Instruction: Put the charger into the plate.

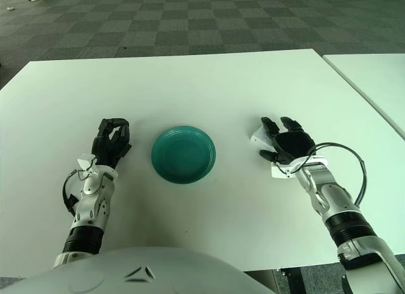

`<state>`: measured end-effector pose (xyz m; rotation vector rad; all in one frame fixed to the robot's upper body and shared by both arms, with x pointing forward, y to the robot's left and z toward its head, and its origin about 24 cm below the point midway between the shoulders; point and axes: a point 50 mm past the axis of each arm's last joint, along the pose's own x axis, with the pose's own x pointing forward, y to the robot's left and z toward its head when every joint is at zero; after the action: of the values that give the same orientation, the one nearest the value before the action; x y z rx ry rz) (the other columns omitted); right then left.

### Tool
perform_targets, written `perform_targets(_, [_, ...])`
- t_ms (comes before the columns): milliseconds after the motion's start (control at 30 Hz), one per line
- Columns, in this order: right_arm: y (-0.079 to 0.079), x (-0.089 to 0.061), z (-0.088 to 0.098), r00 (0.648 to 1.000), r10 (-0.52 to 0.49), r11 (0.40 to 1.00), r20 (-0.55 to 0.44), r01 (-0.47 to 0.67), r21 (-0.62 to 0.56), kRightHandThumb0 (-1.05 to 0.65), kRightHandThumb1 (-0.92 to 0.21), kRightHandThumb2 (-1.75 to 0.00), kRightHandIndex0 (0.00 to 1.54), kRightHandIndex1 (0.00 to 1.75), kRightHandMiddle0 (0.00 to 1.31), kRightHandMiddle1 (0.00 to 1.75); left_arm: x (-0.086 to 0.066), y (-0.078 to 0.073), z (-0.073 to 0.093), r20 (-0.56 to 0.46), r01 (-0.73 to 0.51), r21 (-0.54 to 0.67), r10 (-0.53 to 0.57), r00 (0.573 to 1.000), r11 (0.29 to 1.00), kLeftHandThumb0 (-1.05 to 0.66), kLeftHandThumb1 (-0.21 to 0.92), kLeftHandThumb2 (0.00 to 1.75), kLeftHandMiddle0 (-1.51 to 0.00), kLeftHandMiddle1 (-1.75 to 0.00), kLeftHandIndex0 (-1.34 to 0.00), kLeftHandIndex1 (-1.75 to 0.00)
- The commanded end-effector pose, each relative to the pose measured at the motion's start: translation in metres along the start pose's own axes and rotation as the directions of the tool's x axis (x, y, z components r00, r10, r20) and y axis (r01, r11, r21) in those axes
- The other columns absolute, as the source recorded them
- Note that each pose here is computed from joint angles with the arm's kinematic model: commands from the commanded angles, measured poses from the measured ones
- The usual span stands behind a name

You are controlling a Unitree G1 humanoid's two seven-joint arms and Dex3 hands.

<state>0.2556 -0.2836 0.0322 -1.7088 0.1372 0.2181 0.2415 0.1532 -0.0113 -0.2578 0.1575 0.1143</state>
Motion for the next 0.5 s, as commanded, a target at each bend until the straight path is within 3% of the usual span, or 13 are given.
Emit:
perform_targets(0, [0.009,-0.006,-0.0051,0.996,0.078,0.997,-0.033,-0.078,0.027,-1.05,-0.92,-0.84,0.2,0.01,0.0,0.33,-0.0092,0.0072,-0.0181,-0.095,-0.036,0.001,0.036,0.995,0.999,-0.36,0.87,0.58,-0.41,-0.16,-0.23,-1.75])
perform_targets(467, [0.0047,-0.0019,-0.0021,0.989,0.114,0.988,-0.099,-0.102,0.112,-1.05,-0.92,-0.77,0.24,0.02,0.0,0.42,-0.0106,0.0079,-0.0168,-0.094,-0.037,0.001,0.037,0.995,0.999,-0.36,0.88,0.58,-0.41,-0.16,-0.23,-1.75])
